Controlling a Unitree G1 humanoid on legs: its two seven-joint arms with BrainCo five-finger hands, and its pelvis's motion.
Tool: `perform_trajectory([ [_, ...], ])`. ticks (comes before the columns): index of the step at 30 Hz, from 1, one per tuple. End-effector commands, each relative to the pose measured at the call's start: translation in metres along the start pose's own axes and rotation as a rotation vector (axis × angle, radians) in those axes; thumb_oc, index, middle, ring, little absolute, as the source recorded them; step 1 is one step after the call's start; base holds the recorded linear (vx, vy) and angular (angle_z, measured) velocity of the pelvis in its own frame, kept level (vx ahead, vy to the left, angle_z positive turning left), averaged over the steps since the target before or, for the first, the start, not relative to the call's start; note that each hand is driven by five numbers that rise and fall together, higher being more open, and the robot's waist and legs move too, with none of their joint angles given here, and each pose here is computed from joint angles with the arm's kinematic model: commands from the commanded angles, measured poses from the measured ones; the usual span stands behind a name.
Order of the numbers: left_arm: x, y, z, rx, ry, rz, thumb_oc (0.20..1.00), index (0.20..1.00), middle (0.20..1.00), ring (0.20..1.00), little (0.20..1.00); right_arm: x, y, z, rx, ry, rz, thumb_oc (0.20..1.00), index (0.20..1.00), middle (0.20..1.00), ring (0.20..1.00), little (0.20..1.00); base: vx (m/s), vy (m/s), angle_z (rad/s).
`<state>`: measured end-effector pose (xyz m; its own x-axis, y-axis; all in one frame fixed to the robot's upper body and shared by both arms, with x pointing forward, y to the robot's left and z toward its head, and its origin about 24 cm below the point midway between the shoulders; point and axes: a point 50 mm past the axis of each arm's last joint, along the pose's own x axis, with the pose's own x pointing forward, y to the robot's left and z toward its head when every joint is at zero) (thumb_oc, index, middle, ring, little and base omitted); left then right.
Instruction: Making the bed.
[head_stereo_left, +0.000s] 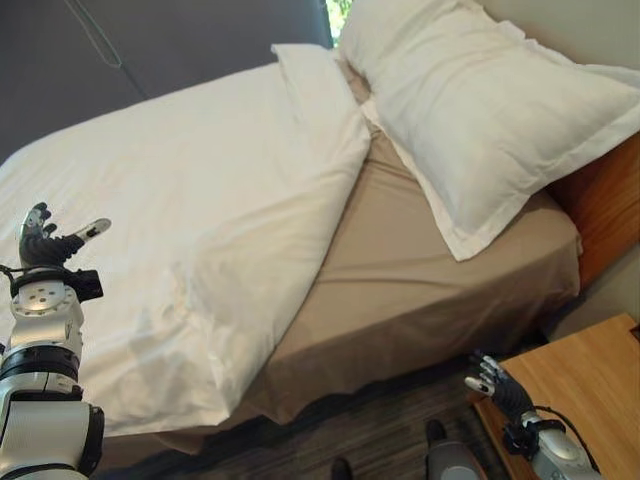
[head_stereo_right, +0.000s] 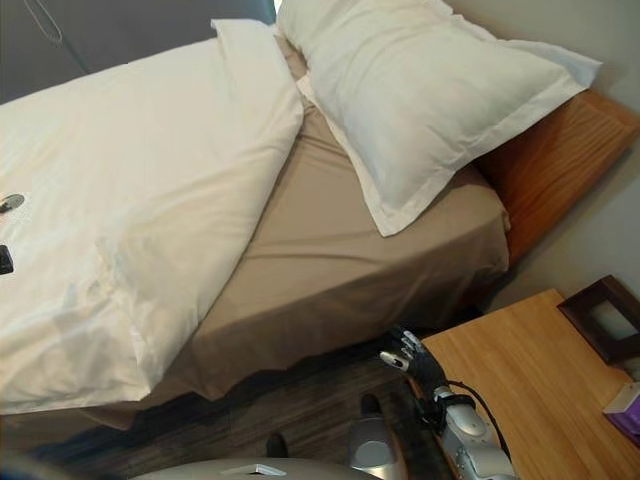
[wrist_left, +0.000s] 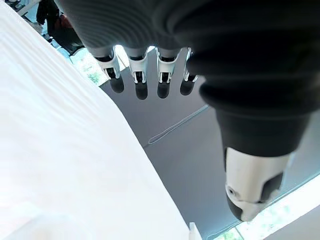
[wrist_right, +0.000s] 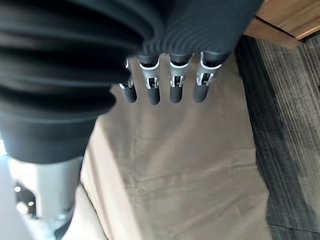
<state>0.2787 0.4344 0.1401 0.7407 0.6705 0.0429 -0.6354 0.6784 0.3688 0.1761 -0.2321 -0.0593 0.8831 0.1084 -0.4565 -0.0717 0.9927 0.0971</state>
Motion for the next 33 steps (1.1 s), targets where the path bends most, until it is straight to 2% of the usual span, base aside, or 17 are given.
perform_trajectory([
  [1, 0.011, 0.003, 0.046, -0.054, -0.135, 0.026, 1.000, 1.000, 1.000, 1.000, 1.000, 0.013, 0.020, 0.028, 0.054, -0.152, 0.071, 1.000, 1.000, 1.000, 1.000, 1.000, -0.13, 0.029, -0.19],
  [12, 0.014, -0.008, 0.034, -0.185, -0.022, 0.100, 1.000, 1.000, 1.000, 1.000, 1.000, 0.017, 0.024, 0.033, 0.061, -0.173, 0.074, 1.000, 1.000, 1.000, 1.000, 1.000, -0.09, -0.005, -0.16],
  [16, 0.007, -0.013, 0.002, -0.205, 0.106, 0.106, 1.000, 1.000, 1.000, 1.000, 1.000, 0.018, 0.029, 0.034, 0.080, -0.175, 0.077, 1.000, 1.000, 1.000, 1.000, 1.000, -0.02, -0.021, -0.26],
  [18, 0.001, -0.029, -0.018, -0.230, 0.190, 0.063, 1.000, 1.000, 1.000, 1.000, 1.000, 0.020, 0.030, 0.033, 0.095, -0.165, 0.077, 1.000, 1.000, 1.000, 1.000, 1.000, 0.03, 0.002, -0.22],
  [19, -0.003, -0.035, -0.026, -0.226, 0.222, 0.035, 0.592, 0.592, 0.592, 0.592, 0.592, 0.020, 0.030, 0.031, 0.098, -0.157, 0.075, 1.000, 1.000, 1.000, 1.000, 1.000, 0.04, 0.011, -0.18],
  [20, -0.003, -0.035, -0.027, -0.226, 0.222, 0.035, 0.272, 0.272, 0.272, 0.272, 0.272, 0.020, 0.030, 0.031, 0.098, -0.156, 0.075, 1.000, 1.000, 1.000, 1.000, 1.000, 0.06, 0.033, -0.19],
  [21, -0.005, -0.047, -0.029, -0.189, 0.229, -0.021, 0.200, 0.200, 0.200, 0.200, 0.200, 0.020, 0.029, 0.029, 0.100, -0.144, 0.076, 1.000, 1.000, 1.000, 1.000, 1.000, 0.03, 0.022, -0.20],
  [23, -0.005, -0.052, -0.026, -0.176, 0.215, -0.044, 0.200, 0.200, 0.200, 0.200, 0.200, 0.020, 0.029, 0.028, 0.100, -0.138, 0.073, 1.000, 1.000, 1.000, 1.000, 1.000, 0.05, 0.017, -0.18],
  [28, 0.001, -0.097, 0.054, -0.155, -0.100, -0.209, 0.200, 0.200, 0.200, 0.200, 0.200, 0.023, 0.025, 0.030, 0.083, -0.133, 0.079, 1.000, 1.000, 1.000, 1.000, 1.000, 0.04, 0.015, -0.03],
  [29, -0.018, -0.132, 0.113, -0.232, -0.354, -0.373, 0.200, 0.200, 0.200, 0.200, 0.200, 0.022, 0.025, 0.028, 0.089, -0.131, 0.077, 1.000, 1.000, 1.000, 1.000, 1.000, 0.03, -0.005, 0.09],
  [30, -0.032, -0.147, 0.133, -0.261, -0.449, -0.444, 0.200, 0.200, 0.200, 0.200, 0.200, 0.021, 0.024, 0.027, 0.092, -0.129, 0.075, 1.000, 1.000, 1.000, 1.000, 1.000, 0.03, -0.013, 0.20],
  [31, -0.077, -0.180, 0.174, -0.350, -0.645, -0.654, 0.200, 0.200, 0.200, 0.200, 0.200, 0.020, 0.024, 0.023, 0.106, -0.115, 0.062, 1.000, 1.000, 1.000, 1.000, 1.000, 0.03, -0.002, 0.26],
  [32, -0.099, -0.195, 0.184, -0.397, -0.697, -0.757, 0.200, 0.200, 0.200, 0.200, 0.200, 0.021, 0.024, 0.020, 0.113, -0.106, 0.052, 1.000, 1.000, 1.000, 1.000, 1.000, 0.02, -0.002, 0.37],
  [33, -0.099, -0.195, 0.184, -0.397, -0.697, -0.757, 0.200, 0.200, 0.200, 0.200, 0.200, 0.021, 0.024, 0.020, 0.113, -0.106, 0.052, 1.000, 1.000, 1.000, 1.000, 1.000, 0.02, 0.007, 0.29],
])
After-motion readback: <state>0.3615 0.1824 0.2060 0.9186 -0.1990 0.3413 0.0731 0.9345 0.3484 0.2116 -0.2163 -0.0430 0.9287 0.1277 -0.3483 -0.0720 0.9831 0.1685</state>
